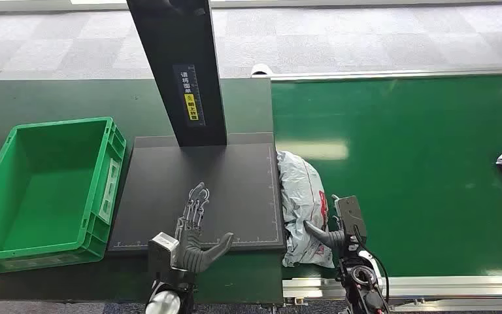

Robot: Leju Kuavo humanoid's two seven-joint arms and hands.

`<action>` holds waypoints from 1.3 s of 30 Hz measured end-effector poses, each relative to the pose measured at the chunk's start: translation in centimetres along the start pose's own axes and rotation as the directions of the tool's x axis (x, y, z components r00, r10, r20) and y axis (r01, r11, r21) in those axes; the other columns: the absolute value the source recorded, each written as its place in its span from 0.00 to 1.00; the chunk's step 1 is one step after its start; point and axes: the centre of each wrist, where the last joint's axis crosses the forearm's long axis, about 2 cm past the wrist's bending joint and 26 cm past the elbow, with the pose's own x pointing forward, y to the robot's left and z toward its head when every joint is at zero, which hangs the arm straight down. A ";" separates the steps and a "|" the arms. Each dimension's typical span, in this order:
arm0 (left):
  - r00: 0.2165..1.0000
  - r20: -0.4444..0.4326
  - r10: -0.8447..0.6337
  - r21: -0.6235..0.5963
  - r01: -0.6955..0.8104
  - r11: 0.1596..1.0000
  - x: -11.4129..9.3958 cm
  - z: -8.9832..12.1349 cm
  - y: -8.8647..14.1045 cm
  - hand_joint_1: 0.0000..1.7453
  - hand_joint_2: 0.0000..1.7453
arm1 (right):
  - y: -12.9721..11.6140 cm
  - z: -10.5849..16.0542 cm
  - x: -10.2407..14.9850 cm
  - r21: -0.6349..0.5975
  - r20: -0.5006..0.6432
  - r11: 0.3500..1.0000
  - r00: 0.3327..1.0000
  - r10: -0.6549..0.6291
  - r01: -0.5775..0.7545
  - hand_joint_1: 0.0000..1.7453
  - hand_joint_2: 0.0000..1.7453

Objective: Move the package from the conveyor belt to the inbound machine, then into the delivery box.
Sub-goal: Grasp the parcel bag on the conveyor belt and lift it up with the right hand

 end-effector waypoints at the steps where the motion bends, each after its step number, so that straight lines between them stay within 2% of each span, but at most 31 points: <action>1: 1.000 -0.001 0.001 0.000 -0.001 1.000 0.0 0.0 0.0 0.00 1.00 | 0.0 -0.1 0.0 0.005 -0.006 1.000 1.000 -0.007 0.007 0.00 1.00; 4: 1.000 -0.002 0.007 -0.005 -0.007 1.000 0.0 -0.1 -0.1 0.00 1.00 | -0.2 -0.7 0.2 0.025 -0.032 0.999 0.999 -0.038 0.039 0.00 1.00; 6: 1.000 -0.001 0.010 -0.010 -0.010 1.000 0.0 -0.3 -0.2 0.00 1.00 | -0.4 -1.2 0.4 0.040 -0.053 0.998 0.997 -0.053 0.055 0.36 1.00; 8: 1.000 0.000 0.012 -0.015 -0.012 1.000 0.0 -0.4 -0.3 0.00 1.00 | -0.6 -1.6 0.6 0.054 -0.072 0.996 0.996 -0.060 0.064 0.85 1.00; 10: 1.000 0.000 0.013 -0.020 -0.013 1.000 0.0 -0.5 -0.4 0.00 1.00 | -0.7 -2.0 0.8 0.065 -0.087 0.995 0.994 -0.064 0.069 1.00 1.00; 33: 1.000 0.004 0.018 -0.022 -0.018 1.000 -0.1 -1.6 -0.4 0.00 1.00 | -0.7 -2.8 1.0 0.072 -0.156 0.994 0.985 -0.074 0.086 1.00 1.00; 36: 1.000 0.004 0.017 -0.014 -0.016 1.000 -0.1 -1.8 -0.4 0.00 1.00 | -0.7 -2.8 0.9 0.043 -0.133 0.996 0.989 -0.068 0.074 1.00 1.00; 39: 1.000 0.003 0.009 0.001 -0.009 1.000 -0.1 -1.8 -0.3 0.00 1.00 | -0.8 -2.6 0.9 -0.029 -0.052 0.999 0.998 -0.030 0.028 1.00 1.00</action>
